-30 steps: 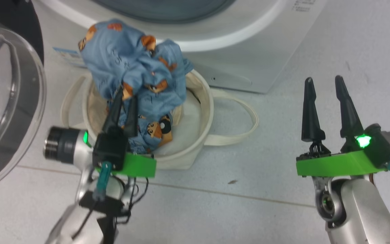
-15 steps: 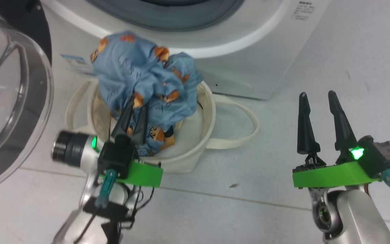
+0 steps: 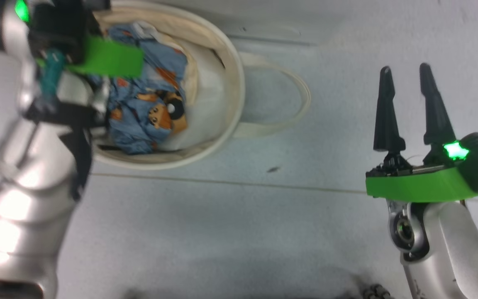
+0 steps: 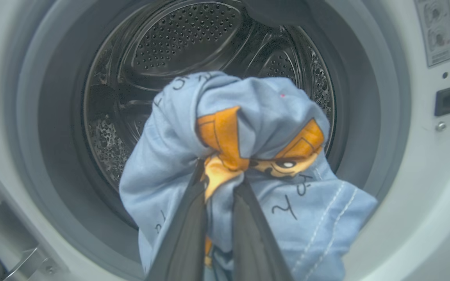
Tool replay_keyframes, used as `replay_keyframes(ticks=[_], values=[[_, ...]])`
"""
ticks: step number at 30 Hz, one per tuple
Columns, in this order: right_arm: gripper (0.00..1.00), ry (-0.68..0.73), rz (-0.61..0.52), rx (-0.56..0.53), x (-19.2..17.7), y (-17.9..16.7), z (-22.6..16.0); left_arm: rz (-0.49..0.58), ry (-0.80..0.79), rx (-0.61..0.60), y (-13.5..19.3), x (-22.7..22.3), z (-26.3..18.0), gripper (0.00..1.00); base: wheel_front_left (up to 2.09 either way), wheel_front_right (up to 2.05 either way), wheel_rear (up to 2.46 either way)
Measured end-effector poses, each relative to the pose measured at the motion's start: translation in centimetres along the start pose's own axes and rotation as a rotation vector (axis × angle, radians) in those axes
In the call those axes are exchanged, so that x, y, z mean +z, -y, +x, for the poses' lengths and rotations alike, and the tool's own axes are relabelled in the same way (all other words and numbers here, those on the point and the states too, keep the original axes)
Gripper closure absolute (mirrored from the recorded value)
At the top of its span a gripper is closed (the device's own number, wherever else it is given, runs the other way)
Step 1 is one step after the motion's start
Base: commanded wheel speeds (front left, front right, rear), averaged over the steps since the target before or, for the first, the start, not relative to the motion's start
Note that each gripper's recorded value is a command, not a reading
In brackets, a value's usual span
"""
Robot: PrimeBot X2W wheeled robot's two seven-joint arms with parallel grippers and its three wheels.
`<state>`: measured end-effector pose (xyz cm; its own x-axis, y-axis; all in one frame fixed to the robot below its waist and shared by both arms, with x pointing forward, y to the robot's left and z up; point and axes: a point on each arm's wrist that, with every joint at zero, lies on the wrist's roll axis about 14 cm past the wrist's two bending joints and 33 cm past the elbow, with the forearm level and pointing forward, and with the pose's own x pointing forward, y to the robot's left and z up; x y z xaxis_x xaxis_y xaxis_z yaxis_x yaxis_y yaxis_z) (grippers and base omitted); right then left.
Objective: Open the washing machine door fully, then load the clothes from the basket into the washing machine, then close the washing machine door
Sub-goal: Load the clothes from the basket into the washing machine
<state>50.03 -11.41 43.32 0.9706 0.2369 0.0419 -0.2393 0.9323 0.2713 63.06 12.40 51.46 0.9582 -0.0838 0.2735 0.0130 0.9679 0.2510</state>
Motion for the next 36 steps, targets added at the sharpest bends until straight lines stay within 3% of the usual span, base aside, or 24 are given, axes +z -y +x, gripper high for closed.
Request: replay_keyframes(ticks=[8,18,19,30,36], values=[[0.00,-0.074,-0.018,-0.065,-4.0,3.5,0.4,0.017,0.046,-0.012,1.2,-3.6,7.0,1.00,0.00,0.00,0.00],[0.00,-0.148,-0.048,-0.155,-6.4,7.1,-1.3,-0.004,-0.080,0.079,1.1,-11.4,11.3,1.00,0.00,0.00,0.00],[0.00,-0.158,-0.050,-0.167,-6.7,7.5,-1.6,0.000,-0.093,0.094,1.2,-12.2,11.4,0.00,0.00,0.00,0.00],[0.00,-0.124,-0.028,-0.134,-6.5,6.5,-0.1,-0.069,-0.027,0.098,1.6,-9.3,10.6,0.00,0.00,0.00,0.00],[0.00,-0.081,-0.002,-0.076,-4.9,4.2,1.0,-0.098,-0.102,0.034,3.3,-9.6,5.0,0.00,0.00,0.00,0.00]])
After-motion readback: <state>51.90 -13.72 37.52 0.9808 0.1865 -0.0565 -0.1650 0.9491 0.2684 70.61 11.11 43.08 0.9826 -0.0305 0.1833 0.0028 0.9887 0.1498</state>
